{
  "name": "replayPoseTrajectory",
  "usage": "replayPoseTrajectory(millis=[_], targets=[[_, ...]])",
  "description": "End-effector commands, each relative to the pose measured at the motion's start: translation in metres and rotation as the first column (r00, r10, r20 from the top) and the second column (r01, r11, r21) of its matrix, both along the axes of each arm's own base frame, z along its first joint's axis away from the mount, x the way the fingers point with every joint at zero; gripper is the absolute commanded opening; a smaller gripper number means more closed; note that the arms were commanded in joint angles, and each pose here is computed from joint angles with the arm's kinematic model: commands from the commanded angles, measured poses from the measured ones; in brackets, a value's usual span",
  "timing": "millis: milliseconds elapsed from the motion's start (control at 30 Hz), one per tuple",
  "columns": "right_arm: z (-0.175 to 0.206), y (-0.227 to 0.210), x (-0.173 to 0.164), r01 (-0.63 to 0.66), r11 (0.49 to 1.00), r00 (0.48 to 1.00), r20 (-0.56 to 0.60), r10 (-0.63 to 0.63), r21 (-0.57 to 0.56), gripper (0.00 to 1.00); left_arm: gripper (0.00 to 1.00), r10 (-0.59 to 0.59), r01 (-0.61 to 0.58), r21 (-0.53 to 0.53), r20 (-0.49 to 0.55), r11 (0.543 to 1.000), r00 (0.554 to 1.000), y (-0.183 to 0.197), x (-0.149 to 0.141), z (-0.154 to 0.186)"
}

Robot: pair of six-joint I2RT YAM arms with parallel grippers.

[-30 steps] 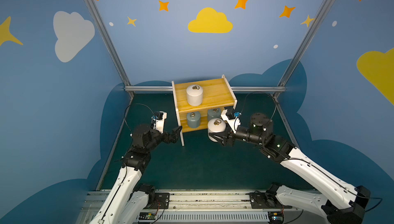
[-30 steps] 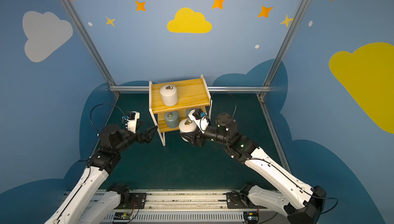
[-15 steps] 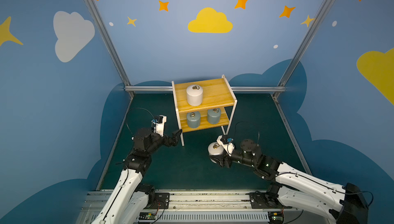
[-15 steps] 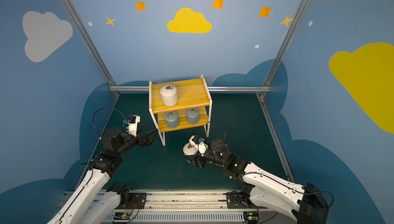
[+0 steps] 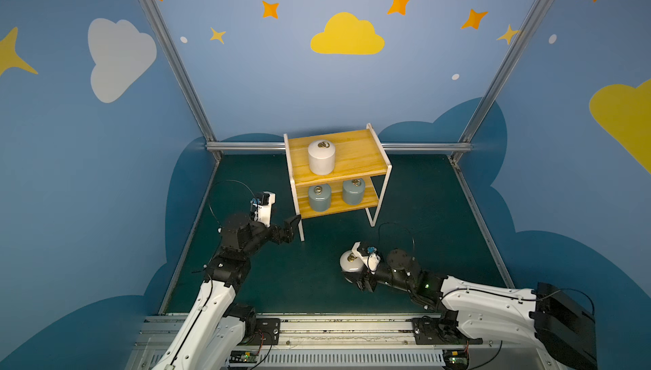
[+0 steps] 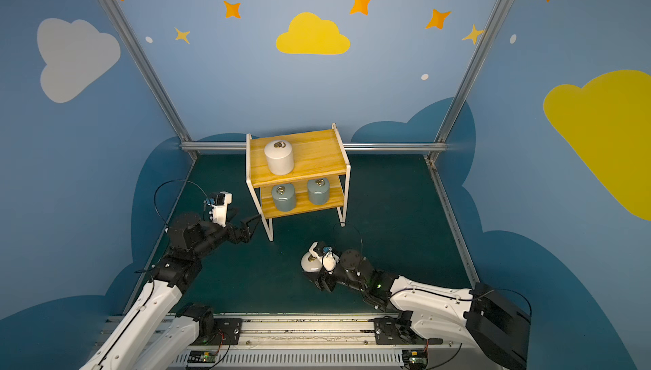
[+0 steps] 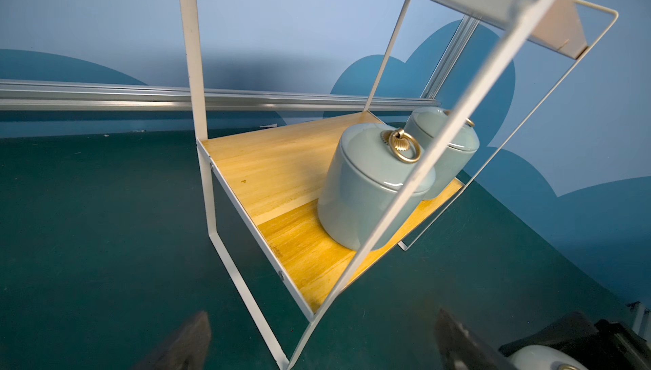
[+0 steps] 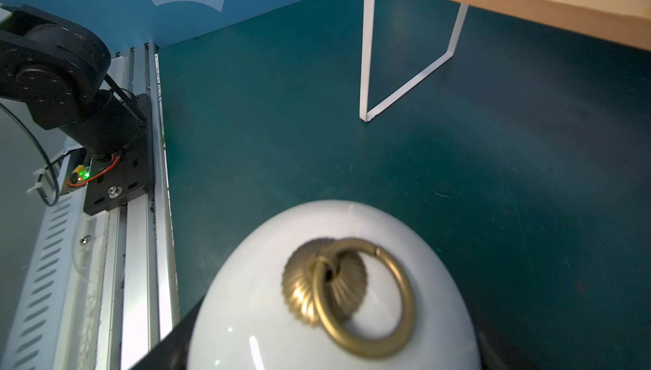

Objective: Remove the tea canisters from the shelf
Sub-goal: Place the tea canister at the center of the board.

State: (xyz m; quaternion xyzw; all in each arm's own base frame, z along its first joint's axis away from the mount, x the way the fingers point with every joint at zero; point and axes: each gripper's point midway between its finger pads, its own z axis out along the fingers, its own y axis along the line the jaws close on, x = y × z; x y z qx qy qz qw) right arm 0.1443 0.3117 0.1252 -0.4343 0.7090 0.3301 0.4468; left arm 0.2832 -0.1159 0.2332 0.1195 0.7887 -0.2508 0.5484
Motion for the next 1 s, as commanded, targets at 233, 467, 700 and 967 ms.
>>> replayPoseTrajectory(millis=[233,467,700,967], targets=[[0.036,0.051,0.009,-0.025,0.968,0.991,0.135,-0.009,0.25,0.55,1.0,-0.006,0.006,-0.007,0.022,1.0,1.0,-0.001,-0.004,0.002],[0.024,0.079,0.003,-0.068,0.963,0.99,0.141,0.031,0.262,0.55,1.0,-0.01,0.01,0.006,0.026,1.0,1.0,-0.001,-0.007,0.004],[0.021,0.09,0.004,-0.071,0.956,0.988,0.149,0.029,0.283,0.56,1.0,-0.004,0.004,0.017,0.021,1.0,1.0,0.001,-0.009,0.001],[0.014,0.107,0.002,-0.11,0.949,0.988,0.135,0.073,0.297,0.56,1.0,-0.001,0.0,0.025,0.022,1.0,1.0,0.002,-0.009,0.0]])
